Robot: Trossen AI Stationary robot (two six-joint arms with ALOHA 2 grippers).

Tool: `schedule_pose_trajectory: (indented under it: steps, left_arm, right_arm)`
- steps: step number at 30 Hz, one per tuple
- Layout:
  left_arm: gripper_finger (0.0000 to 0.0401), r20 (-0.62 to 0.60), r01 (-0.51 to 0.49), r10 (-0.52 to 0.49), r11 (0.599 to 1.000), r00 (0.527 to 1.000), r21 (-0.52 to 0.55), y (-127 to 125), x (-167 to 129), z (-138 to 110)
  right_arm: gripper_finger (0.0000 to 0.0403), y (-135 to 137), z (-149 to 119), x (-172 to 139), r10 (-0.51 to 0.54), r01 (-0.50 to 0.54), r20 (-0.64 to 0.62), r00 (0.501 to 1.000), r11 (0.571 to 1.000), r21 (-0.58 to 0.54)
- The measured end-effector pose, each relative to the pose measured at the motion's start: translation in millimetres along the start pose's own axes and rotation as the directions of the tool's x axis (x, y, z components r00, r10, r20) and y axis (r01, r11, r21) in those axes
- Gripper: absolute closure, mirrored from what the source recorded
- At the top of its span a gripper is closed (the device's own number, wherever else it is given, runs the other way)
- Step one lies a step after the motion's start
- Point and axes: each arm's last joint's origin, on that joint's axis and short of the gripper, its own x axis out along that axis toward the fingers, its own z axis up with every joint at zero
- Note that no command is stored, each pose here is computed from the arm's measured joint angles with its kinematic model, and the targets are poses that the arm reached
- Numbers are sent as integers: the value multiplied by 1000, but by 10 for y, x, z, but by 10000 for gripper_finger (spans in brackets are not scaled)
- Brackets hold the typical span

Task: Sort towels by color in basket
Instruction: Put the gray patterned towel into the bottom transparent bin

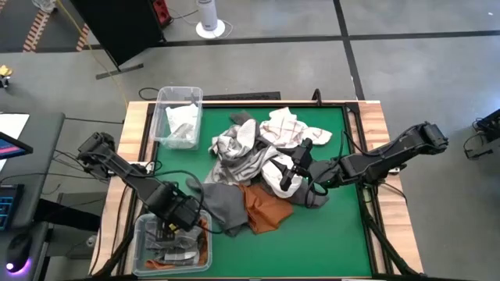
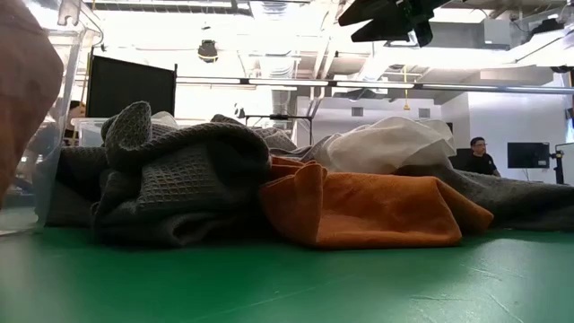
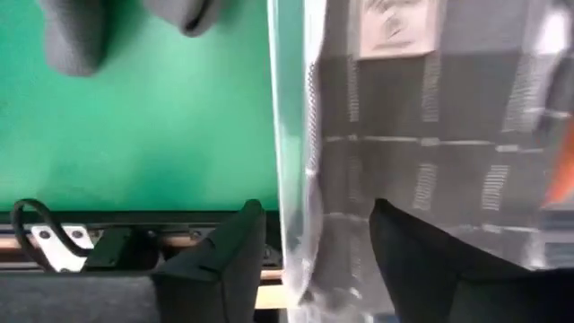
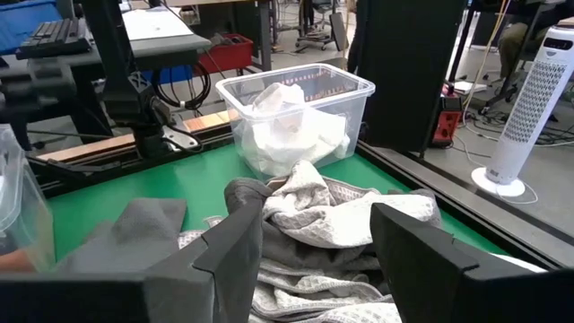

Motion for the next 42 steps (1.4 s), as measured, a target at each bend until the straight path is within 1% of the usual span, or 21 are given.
schedule_pose_trajectory:
  steps: [3,6,8,10,11,12,13,16,17,19,20,22,24,29,31,33,36,39,42]
  left_arm:
    - [196,49,36,-35,999,998,-6,-28,-185,-3]
    - [194,121,62,-66,997,990,34,-101,-348,-33]
    - [193,164,41,-61,991,985,124,-198,-401,-103]
    - [193,209,-13,-44,965,977,264,-336,-397,-209]
    - [193,230,-54,-25,942,973,331,-406,-379,-278]
    - [193,256,-103,-2,912,967,398,-470,-358,-346]
    - [193,284,-158,22,872,958,464,-527,-330,-409]
    - [193,352,-269,38,722,935,637,-662,-226,-523]
    - [193,372,-298,37,676,927,674,-700,-187,-547]
    - [193,416,-365,60,606,907,707,-745,-112,-577]
    - [193,431,-388,70,580,900,716,-752,-76,-577]
    - [193,429,-405,85,533,899,743,-746,13,-564]
    - [193,424,-412,96,500,901,762,-745,111,-525]
    - [193,368,-386,124,395,922,834,-717,492,-400]
    - [193,366,-382,115,373,924,846,-703,651,-338]
    - [193,357,-371,107,361,928,856,-667,815,-295]
    - [193,356,-346,44,370,933,862,-629,1009,-214]
    - [193,354,-333,4,347,935,877,-605,1152,-194]
    - [193,348,-329,0,321,938,888,-571,1235,-192]
  right_arm:
    - [168,0,0,0,0,0,0,1000,1000,0]
    - [168,0,0,0,0,0,0,1000,1000,0]
    - [168,3,-4,-3,1,-1,-3,1000,1000,0]
    - [168,8,-16,-12,3,-3,-10,1000,1000,-5]
    - [168,13,-19,-16,5,-5,-11,1000,1000,-7]
    - [168,14,-19,-17,6,-6,-11,1000,1000,-7]
    - [168,11,-18,-14,4,-4,-10,1000,1000,-6]
    - [168,-16,-11,13,-9,9,-9,1000,1000,2]
    - [168,-20,-10,17,-12,12,-9,1000,1000,11]
    - [168,-34,-7,30,-19,19,-9,1000,1000,17]
    - [168,-38,-6,34,-21,21,-9,1000,1000,18]
    - [168,-37,-6,33,-20,20,-9,1000,1000,21]
    - [168,-35,-3,32,-19,19,-6,1000,1000,24]
    - [168,-36,-4,33,-19,19,-7,1000,1000,22]
    - [168,-37,-7,33,-20,20,-10,1000,1000,19]
    - [168,-38,-12,33,-20,20,-13,1000,1000,16]
    - [168,-38,-14,32,-21,21,-15,1000,1000,13]
    - [168,-40,-16,34,-22,22,-17,1000,1000,11]
    - [168,-40,-15,34,-22,22,-16,1000,1000,11]
